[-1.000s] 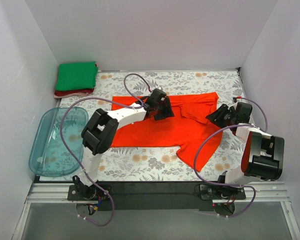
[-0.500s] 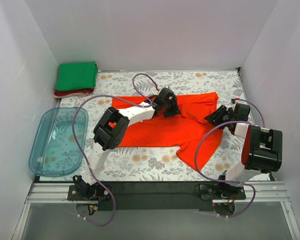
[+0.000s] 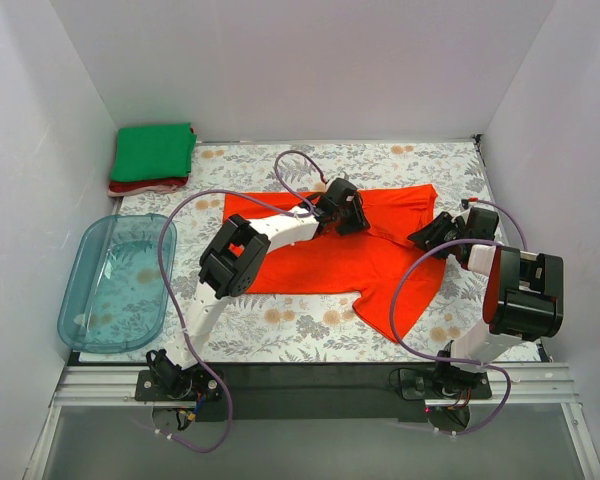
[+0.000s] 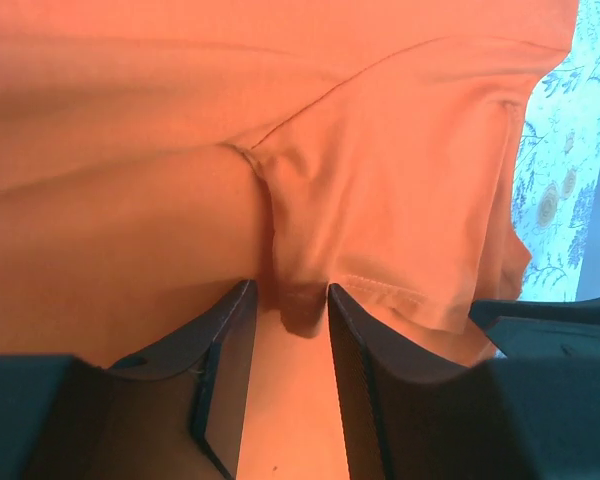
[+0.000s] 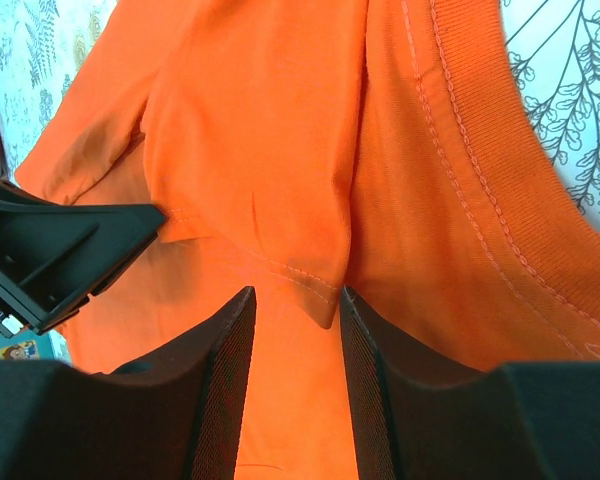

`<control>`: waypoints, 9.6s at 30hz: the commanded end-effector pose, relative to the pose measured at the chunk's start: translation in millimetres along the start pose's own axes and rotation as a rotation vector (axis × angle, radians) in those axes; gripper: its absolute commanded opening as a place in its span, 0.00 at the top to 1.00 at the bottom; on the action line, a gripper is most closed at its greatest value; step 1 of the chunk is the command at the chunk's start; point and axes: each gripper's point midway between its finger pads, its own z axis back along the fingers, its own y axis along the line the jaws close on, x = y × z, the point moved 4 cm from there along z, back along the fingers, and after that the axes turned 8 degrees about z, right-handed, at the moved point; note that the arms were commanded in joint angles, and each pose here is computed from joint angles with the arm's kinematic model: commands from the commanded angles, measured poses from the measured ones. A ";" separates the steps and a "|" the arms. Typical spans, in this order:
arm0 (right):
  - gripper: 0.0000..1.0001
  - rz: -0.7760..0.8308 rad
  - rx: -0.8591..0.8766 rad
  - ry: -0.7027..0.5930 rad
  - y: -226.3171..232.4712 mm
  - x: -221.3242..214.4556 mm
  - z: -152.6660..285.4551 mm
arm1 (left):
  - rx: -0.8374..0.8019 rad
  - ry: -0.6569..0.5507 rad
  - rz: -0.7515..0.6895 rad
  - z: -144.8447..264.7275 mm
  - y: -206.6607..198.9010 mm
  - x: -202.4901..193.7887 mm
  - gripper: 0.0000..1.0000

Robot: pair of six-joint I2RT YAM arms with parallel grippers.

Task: Fold and stack the t-shirts
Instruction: Fold the tshirt

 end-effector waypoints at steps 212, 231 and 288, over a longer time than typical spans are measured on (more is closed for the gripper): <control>0.55 -0.089 0.087 -0.215 -78.6 167.6 -117.0 | 0.465 -0.305 0.261 122.9 268.4 213.1 0.57; 0.43 0.146 0.089 -0.245 9.8 189.1 -15.9 | 0.372 -0.514 0.080 228.2 163.2 242.6 0.34; 0.49 0.282 -0.643 0.148 -16.2 -28.6 91.4 | 0.858 -0.187 0.145 292.2 277.8 -12.1 0.94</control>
